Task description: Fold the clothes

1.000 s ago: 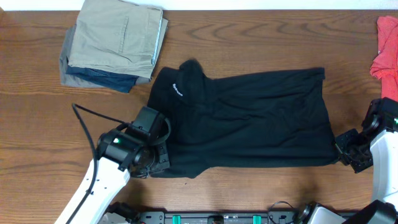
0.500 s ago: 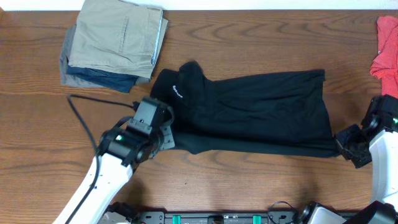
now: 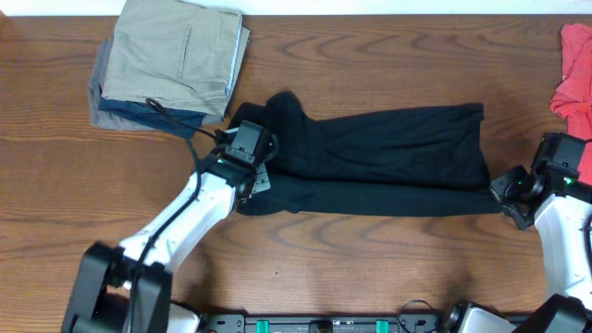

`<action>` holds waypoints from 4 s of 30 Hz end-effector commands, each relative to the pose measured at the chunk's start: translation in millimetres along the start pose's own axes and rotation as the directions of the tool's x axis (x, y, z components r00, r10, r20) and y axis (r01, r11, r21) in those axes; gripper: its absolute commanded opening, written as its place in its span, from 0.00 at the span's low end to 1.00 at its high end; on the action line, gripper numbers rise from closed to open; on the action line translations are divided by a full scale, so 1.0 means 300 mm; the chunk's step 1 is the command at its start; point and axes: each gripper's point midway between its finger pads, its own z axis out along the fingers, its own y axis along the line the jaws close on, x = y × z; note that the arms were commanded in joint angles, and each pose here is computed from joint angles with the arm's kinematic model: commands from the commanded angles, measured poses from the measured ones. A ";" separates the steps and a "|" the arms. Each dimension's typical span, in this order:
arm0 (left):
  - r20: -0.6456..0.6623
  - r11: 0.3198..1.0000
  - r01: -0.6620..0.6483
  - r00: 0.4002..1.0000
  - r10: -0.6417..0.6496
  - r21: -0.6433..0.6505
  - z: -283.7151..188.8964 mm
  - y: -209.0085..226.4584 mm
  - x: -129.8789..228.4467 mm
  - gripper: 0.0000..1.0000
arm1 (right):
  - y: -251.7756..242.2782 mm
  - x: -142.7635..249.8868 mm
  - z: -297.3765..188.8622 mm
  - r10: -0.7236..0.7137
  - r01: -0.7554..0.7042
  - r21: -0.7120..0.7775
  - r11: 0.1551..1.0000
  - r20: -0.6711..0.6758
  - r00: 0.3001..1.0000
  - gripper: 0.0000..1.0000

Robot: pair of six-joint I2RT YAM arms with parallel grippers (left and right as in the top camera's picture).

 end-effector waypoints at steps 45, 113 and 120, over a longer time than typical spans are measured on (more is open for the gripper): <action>0.281 0.925 -0.355 0.909 0.308 0.135 -0.110 -0.193 -0.375 0.94 | 0.293 0.024 -0.130 -0.446 0.413 -0.240 0.878 -0.103 0.889 0.99; 0.220 0.927 -0.291 0.945 0.240 0.238 -0.065 -0.142 -0.388 0.06 | 0.334 -0.026 -0.152 -0.441 0.429 -0.192 0.882 -0.020 0.897 0.99; 0.183 0.936 -0.254 0.960 0.213 0.243 -0.103 -0.123 -0.356 0.06 | 0.351 -0.017 -0.154 -0.449 0.432 -0.226 0.873 -0.024 0.893 0.99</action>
